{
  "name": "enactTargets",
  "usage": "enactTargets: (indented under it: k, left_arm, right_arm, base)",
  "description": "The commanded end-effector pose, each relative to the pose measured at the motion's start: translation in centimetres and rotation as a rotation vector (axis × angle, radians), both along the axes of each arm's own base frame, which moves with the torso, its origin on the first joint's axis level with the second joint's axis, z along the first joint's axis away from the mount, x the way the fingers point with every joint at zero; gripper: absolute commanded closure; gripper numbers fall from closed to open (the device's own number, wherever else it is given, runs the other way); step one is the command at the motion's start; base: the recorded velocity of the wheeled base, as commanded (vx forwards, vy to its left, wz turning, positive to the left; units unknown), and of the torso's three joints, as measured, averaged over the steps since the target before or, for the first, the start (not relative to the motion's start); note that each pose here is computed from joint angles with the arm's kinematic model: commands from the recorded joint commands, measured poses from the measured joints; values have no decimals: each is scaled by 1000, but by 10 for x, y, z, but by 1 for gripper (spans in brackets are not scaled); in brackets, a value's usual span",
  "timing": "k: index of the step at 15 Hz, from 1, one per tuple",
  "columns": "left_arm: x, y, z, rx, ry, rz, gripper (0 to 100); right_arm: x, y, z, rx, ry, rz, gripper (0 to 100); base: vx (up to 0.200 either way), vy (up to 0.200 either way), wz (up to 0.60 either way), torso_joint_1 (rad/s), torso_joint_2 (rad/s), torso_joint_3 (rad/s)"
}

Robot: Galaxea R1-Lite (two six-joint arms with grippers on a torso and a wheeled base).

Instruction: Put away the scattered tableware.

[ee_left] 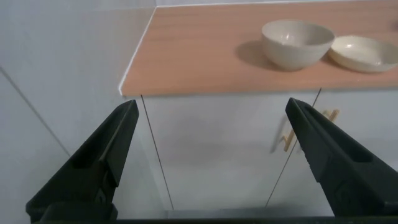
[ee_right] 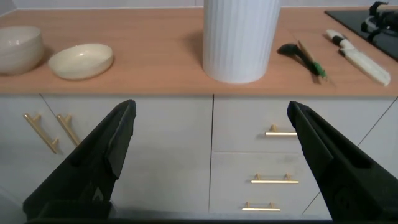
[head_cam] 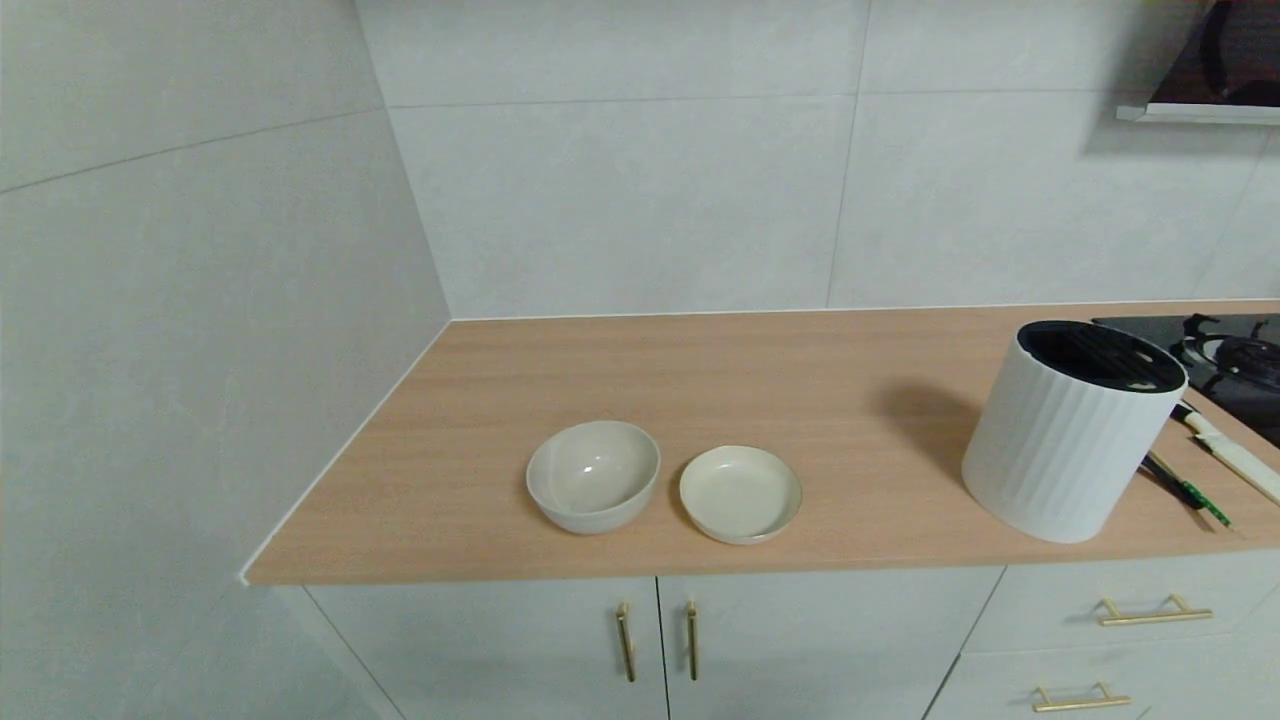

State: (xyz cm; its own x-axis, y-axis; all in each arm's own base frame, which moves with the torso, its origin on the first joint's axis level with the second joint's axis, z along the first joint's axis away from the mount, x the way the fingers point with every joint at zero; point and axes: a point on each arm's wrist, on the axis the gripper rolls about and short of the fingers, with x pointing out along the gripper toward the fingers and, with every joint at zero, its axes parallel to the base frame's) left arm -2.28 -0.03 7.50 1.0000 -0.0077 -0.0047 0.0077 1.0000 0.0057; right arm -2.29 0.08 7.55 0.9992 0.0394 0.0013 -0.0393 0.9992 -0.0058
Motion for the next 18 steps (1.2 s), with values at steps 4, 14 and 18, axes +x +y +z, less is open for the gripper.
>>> enactTargets:
  k: [4,14,18]
  left_arm:
    - [0,0,0,0,0,0,0]
    - [0,0,0,0,0,2,0]
    - [0,0,0,0,0,2,0]
  right_arm:
    - [0,0,0,0,1,1,0]
    - [0,0,0,0,1,1,0]
    - [0,0,0,0,1,1,0]
  base:
    - [0,0,0,-246,557,301]
    - [0,0,0,-225,520,292]
    - [0,0,0,-187,475,284]
